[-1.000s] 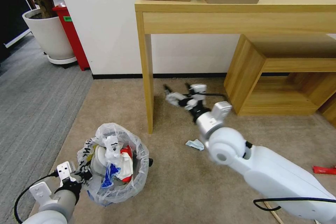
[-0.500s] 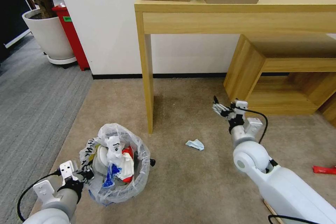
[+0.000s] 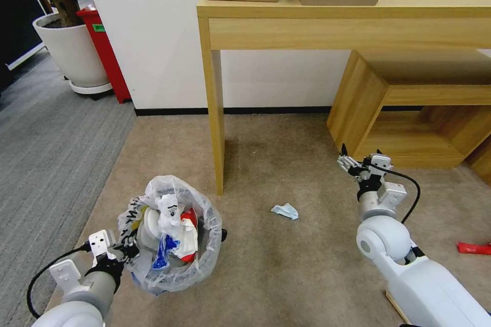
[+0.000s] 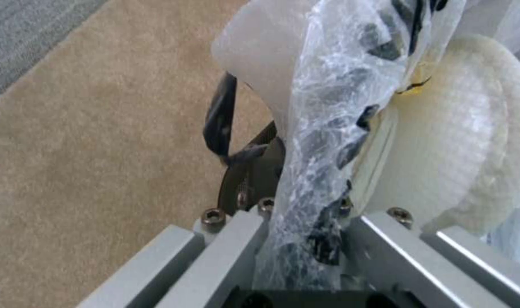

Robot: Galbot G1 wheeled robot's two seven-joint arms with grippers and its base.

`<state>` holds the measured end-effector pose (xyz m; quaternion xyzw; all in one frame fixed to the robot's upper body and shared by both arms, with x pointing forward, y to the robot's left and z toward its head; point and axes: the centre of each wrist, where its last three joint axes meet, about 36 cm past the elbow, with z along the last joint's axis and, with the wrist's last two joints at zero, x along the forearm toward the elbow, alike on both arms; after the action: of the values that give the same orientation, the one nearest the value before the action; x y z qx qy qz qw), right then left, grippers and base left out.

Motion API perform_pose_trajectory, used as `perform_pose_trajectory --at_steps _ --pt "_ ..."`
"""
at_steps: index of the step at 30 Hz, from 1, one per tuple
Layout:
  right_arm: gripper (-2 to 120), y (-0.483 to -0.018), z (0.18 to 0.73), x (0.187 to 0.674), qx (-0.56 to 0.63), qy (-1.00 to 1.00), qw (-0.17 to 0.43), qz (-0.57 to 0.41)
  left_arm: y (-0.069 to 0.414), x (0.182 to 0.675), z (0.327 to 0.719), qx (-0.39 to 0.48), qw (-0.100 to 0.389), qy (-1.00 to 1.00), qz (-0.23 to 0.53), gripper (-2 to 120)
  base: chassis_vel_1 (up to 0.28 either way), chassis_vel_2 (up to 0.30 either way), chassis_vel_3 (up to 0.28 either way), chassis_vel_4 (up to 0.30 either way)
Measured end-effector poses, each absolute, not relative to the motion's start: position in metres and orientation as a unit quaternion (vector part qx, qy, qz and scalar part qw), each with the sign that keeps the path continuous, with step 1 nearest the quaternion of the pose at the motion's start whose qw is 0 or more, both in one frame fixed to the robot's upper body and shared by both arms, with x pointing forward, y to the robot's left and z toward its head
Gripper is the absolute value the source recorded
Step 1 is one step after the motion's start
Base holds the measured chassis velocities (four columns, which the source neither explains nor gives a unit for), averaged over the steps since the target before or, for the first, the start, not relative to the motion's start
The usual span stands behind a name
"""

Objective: Pick up the trash bin and place the garbage on the floor into it.

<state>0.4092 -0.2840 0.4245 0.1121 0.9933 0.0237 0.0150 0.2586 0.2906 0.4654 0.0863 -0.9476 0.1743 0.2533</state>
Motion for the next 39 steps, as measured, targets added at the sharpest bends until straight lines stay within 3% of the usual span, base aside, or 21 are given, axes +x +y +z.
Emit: perform_pose_trajectory --at_steps 13,39 --pt "100 -0.301 0.415 0.392 0.134 0.991 0.021 0.023 0.288 0.263 0.461 0.08 0.251 -0.949 0.172 0 0.0 0.0 0.0 0.0" --pt "100 -0.283 0.398 0.38 0.124 0.992 0.029 0.025 0.294 0.269 0.457 0.084 0.238 -0.954 0.16 0 0.0 0.0 0.0 0.0"
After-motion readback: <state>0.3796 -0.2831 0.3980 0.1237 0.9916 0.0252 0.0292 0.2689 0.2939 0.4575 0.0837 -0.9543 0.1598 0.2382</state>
